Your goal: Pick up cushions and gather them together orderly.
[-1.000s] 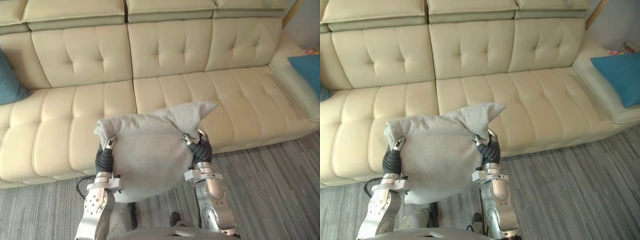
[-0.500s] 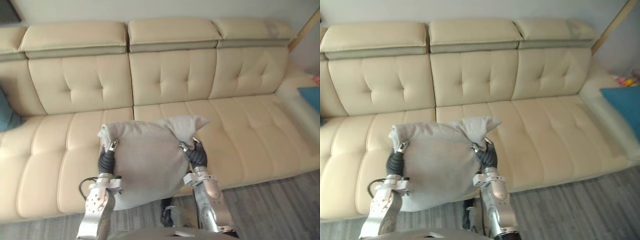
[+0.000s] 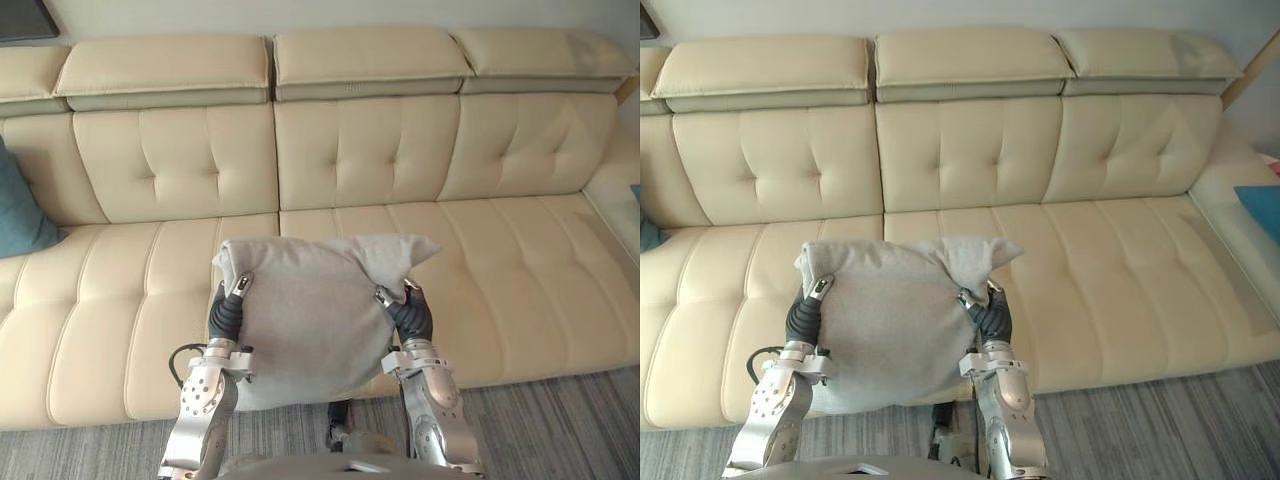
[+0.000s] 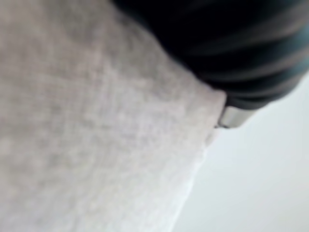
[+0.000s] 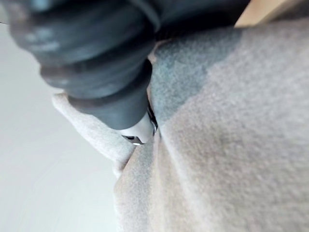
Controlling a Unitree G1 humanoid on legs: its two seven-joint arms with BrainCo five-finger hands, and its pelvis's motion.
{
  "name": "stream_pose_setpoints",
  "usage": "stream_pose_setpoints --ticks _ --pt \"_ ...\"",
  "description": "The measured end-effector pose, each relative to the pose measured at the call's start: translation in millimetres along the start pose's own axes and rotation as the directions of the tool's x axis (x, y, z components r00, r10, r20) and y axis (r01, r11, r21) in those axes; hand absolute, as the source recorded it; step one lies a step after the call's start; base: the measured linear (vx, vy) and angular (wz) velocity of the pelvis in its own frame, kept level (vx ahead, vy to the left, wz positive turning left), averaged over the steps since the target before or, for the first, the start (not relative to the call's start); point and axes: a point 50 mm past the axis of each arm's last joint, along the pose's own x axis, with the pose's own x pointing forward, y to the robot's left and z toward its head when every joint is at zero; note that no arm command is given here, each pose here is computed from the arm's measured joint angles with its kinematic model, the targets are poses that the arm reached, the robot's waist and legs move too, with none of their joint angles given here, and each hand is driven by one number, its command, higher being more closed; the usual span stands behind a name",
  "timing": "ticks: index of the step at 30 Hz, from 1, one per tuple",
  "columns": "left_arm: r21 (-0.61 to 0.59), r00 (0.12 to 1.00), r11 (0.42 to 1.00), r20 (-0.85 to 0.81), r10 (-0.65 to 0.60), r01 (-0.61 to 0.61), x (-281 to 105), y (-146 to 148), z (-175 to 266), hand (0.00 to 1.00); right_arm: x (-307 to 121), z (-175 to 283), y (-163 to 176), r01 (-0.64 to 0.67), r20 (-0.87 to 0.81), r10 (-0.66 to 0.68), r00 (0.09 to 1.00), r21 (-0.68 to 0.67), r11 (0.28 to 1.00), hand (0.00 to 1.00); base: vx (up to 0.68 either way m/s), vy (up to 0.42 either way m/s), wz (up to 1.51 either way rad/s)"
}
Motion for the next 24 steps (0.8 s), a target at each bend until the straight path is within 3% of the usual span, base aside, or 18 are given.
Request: stream_pose_setpoints --ticks 15,24 --pt "-0.001 1.0 1.0 -0.024 0.004 -0.004 -6.3 0.7 -4.7 1.0 -4.6 0.8 -0.2 0.01 0.001 -0.01 1.0 0.006 1.0 1.0 0.0 0.085 -0.16" --pt "0.003 0.998 0.999 0.042 0.042 -0.042 7.2 9.3 8.7 1.0 26.5 5.6 13.2 -0.065 0.035 0.066 0.997 -0.037 0.997 1.0 -0.09 0.041 -0.37"
